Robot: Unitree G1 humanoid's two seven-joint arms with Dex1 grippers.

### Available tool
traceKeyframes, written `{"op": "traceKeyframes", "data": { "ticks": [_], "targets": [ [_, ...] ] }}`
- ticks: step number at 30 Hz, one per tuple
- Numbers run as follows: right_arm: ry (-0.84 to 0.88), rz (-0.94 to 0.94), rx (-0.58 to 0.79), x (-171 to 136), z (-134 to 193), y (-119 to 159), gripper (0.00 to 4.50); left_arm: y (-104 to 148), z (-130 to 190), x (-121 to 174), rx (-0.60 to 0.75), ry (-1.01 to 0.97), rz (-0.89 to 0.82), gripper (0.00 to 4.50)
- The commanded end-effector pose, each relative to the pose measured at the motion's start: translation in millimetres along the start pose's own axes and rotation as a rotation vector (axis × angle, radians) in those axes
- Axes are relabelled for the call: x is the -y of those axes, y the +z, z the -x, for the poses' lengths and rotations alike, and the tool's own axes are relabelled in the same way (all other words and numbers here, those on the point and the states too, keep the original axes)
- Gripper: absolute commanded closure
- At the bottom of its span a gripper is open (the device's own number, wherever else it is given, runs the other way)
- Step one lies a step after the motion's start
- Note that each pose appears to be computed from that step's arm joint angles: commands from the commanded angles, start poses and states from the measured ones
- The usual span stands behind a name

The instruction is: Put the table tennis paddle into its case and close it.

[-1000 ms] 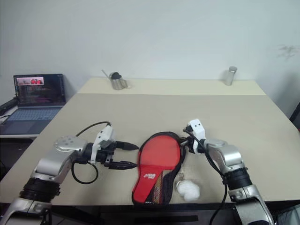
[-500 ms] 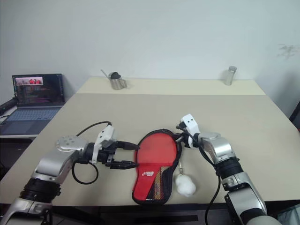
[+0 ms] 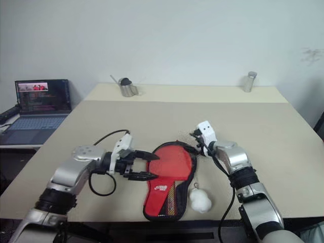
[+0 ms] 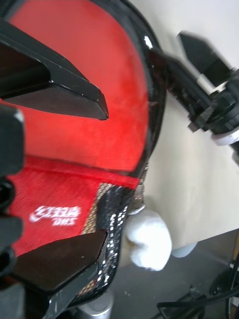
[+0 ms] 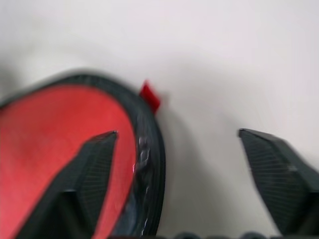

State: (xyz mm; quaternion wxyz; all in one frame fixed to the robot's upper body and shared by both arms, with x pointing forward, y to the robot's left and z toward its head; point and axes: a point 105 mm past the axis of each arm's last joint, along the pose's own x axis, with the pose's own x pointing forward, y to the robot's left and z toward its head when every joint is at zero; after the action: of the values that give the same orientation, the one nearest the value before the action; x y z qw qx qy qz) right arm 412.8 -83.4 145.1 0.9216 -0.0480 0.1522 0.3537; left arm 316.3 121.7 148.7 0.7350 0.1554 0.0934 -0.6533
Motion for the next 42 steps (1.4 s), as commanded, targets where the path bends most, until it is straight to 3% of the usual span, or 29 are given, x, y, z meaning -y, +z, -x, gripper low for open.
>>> {"op": "traceKeyframes", "data": {
  "ticks": [1,11,16,28,40,42],
  "targets": [
    [0.039,-0.001,0.036,-5.1,32.6,17.3,0.01,5.9,-3.7,-12.5,0.009,0.021,-0.047,0.67],
    [0.134,-0.122,-0.152,-49.0,129.4,-10.3,0.01,-2.9,-39.2,-35.6,0.014,0.024,-0.078,0.67],
    [0.183,-0.186,-0.174,-70.5,154.5,-38.0,0.01,-2.1,-56.0,-33.8,0.028,-0.019,-0.101,0.67],
    [0.123,-0.241,-0.267,-106.5,135.4,-80.8,0.01,-4.8,-55.6,-39.2,0.005,-0.015,-0.148,0.67],
    [0.046,-0.209,-0.353,-99.4,127.8,-96.5,0.01,-4.6,-52.2,-43.4,0.008,0.017,-0.149,0.67],
    [0.044,-0.2,-0.354,-98.2,129.2,-96.6,0.4,-5.6,-54.3,-42.7,0.007,0.011,-0.148,0.67]
  ]
}}
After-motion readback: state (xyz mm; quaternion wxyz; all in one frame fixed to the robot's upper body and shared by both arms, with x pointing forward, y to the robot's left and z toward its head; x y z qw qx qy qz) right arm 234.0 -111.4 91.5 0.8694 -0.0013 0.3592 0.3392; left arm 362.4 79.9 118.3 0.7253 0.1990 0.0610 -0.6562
